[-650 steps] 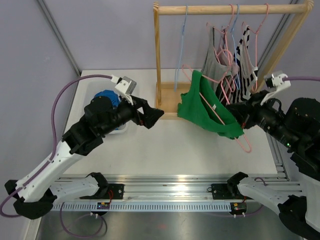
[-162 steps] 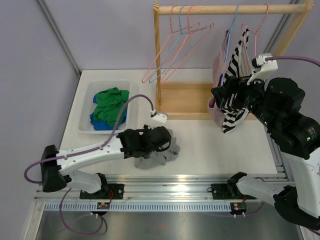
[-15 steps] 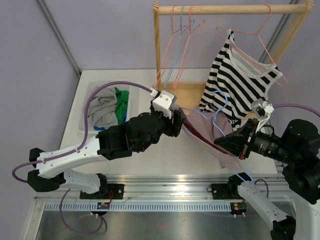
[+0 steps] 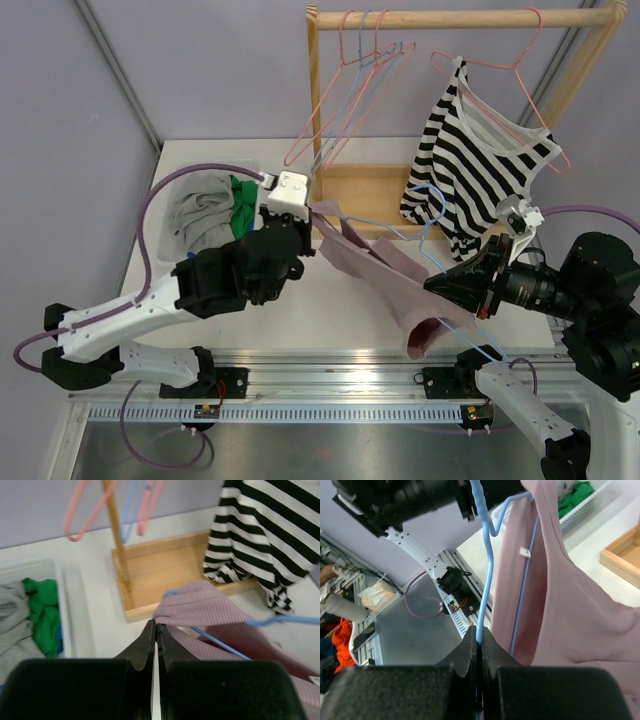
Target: Remove the tank top from the hanger
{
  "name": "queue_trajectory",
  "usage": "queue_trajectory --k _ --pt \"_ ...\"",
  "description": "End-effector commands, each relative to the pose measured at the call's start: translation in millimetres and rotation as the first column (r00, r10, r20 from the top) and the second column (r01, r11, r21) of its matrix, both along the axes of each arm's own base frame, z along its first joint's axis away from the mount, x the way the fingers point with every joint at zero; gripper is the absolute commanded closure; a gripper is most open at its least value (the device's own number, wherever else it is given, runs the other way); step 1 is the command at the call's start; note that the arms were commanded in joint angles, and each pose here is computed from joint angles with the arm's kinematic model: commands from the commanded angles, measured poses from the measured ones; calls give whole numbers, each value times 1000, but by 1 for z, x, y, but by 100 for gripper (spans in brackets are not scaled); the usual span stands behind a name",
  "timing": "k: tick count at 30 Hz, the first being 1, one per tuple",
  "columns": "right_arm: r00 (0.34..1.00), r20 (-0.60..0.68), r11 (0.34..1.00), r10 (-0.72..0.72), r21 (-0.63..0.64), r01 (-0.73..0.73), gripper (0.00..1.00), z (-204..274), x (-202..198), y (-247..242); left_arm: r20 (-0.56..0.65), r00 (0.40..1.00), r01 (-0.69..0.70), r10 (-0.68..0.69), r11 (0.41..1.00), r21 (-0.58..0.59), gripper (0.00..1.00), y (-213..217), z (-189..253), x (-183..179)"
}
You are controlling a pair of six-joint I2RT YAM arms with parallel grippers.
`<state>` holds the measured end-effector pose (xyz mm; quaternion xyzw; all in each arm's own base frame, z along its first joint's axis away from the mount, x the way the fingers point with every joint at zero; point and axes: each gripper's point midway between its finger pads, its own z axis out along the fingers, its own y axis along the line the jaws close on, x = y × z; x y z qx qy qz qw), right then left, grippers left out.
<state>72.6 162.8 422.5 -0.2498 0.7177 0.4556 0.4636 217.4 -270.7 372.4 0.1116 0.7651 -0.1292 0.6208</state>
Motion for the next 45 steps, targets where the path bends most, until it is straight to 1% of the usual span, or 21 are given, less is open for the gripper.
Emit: queue_trajectory --k 1,7,10,12,14,15,16,17,18,19,21,23,25,28,29,30,32,35,38,41,45 --pt "980 127 987 155 28 -159 100 22 -15 11 81 948 -297 307 948 -112 100 91 52 13" --pt "908 231 928 350 44 -369 100 26 -42 20 58 907 -405 417 902 -148 100 155 58 26" --pt "878 310 916 364 51 -398 100 31 -49 20 24 950 -307 313 942 -140 100 139 47 28" --pt "903 337 946 268 88 -313 100 37 -33 20 3 972 -233 235 963 -135 100 124 40 25" --pt "916 364 964 171 130 -232 100 44 -18 18 6 1000 -6 7 983 -183 100 92 41 9" --pt "930 362 968 57 207 -139 100 52 7 17 39 994 106 -100 976 -188 100 71 32 6" --pt "927 374 962 10 248 -111 100 56 15 17 61 953 303 -297 928 -217 100 43 31 -16" --pt "918 389 950 -75 309 -53 100 65 26 12 128 918 396 -375 880 -263 100 33 43 -28" --pt "902 415 918 -121 392 -57 100 75 35 11 114 885 465 -451 846 -259 100 20 24 -37" --pt "890 425 896 -165 441 -45 100 81 41 9 125 801 596 -585 759 -264 100 2 19 -60" --pt "847 453 814 -278 579 -42 100 98 55 -1 176 717 694 -675 664 -280 100 -12 21 -80" --pt "822 453 754 -344 656 -45 100 105 66 -8 157 624 771 -765 573 -277 100 -29 -2 -103" --pt "770 457 670 -445 741 -53 100 117 72 -23 106 576 802 -811 535 -265 100 -41 -24 -115" --pt "695 436 650 -572 758 60 100 119 93 -39 1 648 737 -762 626 -254 100 -45 -56 -104" --pt "642 429 660 -636 733 165 100 115 105 -48 -63 735 645 -675 725 -243 100 -37 -72 -85" --pt "619 423 656 -661 727 203 100 112 109 -53 -91 757 617 -647 754 -226 100 -36 -81 -79" --pt "544 384 582 -746 773 254 100 107 106 -75 -147 742 626 -655 754 -200 100 -39 -102 -81" --pt "485 389 554 -783 791 260 100 87 106 -85 -193 707 648 -680 733 -208 100 -47 -124 -89" --pt "504 435 635 -746 693 342 100 68 110 -77 -239 768 570 -595 804 -170 100 -39 -142 -76" --pt "632 359 722 -686 442 533 100 34 115 -73 -310 854 408 -417 908 -96 100 -17 -156 -55" --pt "707 266 755 -656 227 615 100 5 114 -74 -334 905 275 -264 961 -13 98 5 -156 -39"
